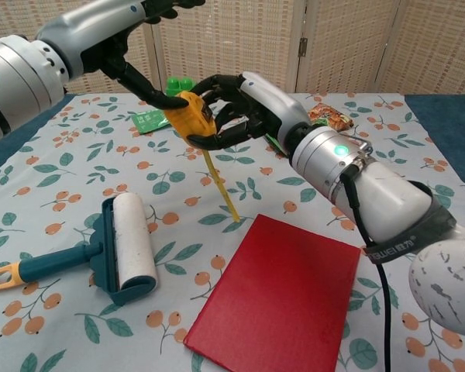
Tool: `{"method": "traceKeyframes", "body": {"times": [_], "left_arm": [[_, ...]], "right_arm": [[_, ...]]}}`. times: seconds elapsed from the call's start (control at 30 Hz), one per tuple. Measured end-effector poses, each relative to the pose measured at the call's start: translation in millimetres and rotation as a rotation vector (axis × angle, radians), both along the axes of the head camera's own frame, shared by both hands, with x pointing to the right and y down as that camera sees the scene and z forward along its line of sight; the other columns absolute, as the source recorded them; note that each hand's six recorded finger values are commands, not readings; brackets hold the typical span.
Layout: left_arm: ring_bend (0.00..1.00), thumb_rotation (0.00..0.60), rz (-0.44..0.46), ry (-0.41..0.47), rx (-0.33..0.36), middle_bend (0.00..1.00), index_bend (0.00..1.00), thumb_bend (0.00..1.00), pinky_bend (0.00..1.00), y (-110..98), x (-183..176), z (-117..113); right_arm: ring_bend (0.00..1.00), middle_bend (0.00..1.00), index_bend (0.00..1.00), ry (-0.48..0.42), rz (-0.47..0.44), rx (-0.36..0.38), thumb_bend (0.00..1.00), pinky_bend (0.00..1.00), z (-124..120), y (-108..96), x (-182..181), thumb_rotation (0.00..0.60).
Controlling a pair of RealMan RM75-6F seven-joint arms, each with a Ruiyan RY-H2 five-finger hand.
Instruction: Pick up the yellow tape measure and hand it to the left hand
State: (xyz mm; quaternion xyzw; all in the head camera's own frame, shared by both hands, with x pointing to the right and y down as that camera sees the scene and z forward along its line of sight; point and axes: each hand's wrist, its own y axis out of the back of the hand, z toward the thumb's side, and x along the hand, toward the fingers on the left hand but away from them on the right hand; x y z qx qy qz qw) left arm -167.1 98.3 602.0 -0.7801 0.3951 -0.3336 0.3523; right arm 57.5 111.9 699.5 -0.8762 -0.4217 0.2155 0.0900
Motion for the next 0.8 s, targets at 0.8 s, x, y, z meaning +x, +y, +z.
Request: {"method": "traceKeyframes", "body": {"times": [0.8], "left_arm": [[0.06,0.600,0.012,-0.033,0.003,0.07,0.14,0.41,0.02,1.5,-10.4,-0.2]], "right_arm": [[0.49,0.44,0.60,0.019,0.019,0.002,0.45,0.25,3.9,-5.6,7.1,0.600]]}}
